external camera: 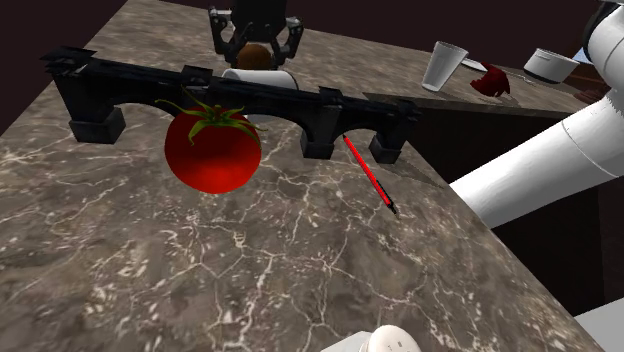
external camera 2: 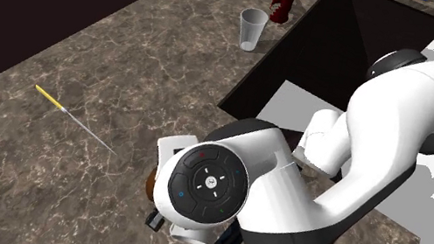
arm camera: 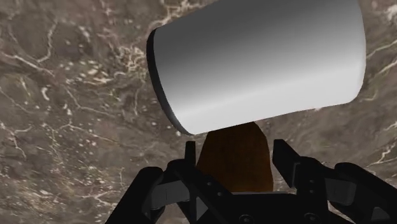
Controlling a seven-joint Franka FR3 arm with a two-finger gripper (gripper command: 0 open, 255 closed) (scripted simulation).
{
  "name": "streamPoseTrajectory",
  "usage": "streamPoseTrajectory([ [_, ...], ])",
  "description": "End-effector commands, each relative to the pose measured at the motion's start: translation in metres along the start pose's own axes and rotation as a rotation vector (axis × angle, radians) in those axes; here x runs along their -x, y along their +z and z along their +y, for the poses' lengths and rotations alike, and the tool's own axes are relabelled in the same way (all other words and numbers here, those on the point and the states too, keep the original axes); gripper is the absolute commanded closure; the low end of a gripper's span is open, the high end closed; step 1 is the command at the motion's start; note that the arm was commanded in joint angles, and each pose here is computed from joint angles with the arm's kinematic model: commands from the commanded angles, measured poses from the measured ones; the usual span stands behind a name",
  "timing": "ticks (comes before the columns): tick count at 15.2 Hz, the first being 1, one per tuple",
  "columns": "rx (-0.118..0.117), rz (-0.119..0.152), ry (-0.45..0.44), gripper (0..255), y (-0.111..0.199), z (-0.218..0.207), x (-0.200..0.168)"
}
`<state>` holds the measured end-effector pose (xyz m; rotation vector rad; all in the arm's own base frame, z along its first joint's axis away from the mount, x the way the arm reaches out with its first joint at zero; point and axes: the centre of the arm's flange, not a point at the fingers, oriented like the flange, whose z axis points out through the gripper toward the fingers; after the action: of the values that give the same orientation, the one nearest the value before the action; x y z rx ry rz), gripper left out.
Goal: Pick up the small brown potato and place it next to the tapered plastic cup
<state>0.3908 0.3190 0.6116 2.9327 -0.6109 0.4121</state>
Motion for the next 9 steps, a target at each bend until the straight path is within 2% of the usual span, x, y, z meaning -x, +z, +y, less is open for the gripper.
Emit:
streamPoseTrajectory([
  [1, 0.002, -0.001, 0.000, 255, -0.010, 0.001, -0.003],
  [9, 0.002, -0.001, 0.000, 255, -0.050, 0.003, -0.015],
])
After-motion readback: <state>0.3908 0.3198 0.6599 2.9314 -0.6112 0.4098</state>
